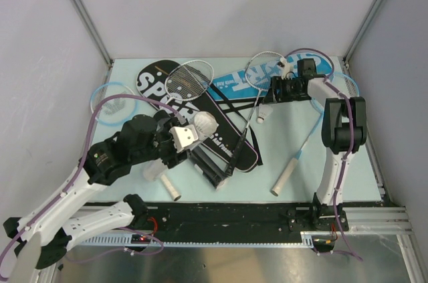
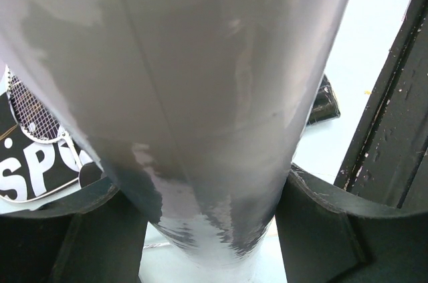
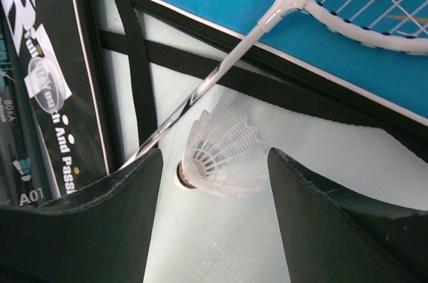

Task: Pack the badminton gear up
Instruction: Pick up the shuttlecock at the center of the board.

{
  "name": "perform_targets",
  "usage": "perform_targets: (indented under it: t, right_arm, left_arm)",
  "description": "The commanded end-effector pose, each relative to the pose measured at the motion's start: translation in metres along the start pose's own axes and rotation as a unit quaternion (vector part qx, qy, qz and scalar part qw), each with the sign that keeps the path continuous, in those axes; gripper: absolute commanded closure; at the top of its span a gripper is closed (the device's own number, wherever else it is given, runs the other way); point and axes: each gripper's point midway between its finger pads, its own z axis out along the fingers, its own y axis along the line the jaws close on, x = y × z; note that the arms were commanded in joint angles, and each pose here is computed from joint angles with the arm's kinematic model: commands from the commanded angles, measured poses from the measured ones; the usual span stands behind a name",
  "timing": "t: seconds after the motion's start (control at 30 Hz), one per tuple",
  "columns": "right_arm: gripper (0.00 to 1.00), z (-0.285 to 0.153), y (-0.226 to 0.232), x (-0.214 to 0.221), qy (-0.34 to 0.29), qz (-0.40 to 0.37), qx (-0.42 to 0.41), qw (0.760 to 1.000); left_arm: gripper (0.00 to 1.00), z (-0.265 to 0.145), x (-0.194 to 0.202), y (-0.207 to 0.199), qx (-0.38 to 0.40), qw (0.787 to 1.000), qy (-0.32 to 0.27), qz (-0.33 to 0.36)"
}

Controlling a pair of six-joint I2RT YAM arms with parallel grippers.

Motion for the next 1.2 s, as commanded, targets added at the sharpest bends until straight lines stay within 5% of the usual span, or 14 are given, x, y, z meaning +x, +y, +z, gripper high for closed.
perform_targets:
  t: [0.0, 0.17, 0.4, 0.87, 1.17]
  right_arm:
    - [0.35, -0.001, 0.012, -0.003, 0.021, 0.003, -0.055, 0.998]
    - [0.55, -0.002, 0.022, 0.006, 0.038, 0.024, -0.089, 0.995]
    - [0.97, -0.024, 0.036, 0.000, 0.022, 0.041, -0.092, 0.995]
    - [1.00, -0.144, 0.160, -0.048, -0.136, -0.060, -0.071, 0.986]
    - [1.00, -0.229, 0.316, -0.061, -0.295, -0.247, -0.107, 0.917]
  left_arm:
    - [0.59, -0.009, -0.026, 0.014, -0.027, 0.999, -0.041, 0.005]
    - [0.60, -0.007, -0.027, 0.014, -0.026, 0.999, -0.039, 0.006]
    - [0.60, -0.011, -0.030, 0.014, -0.025, 0.999, -0.048, 0.008]
    - [0.60, -0.005, -0.028, 0.012, -0.020, 0.999, -0.038, -0.004]
    - [0.60, 0.003, -0.032, 0.010, -0.007, 0.999, -0.032, -0.022]
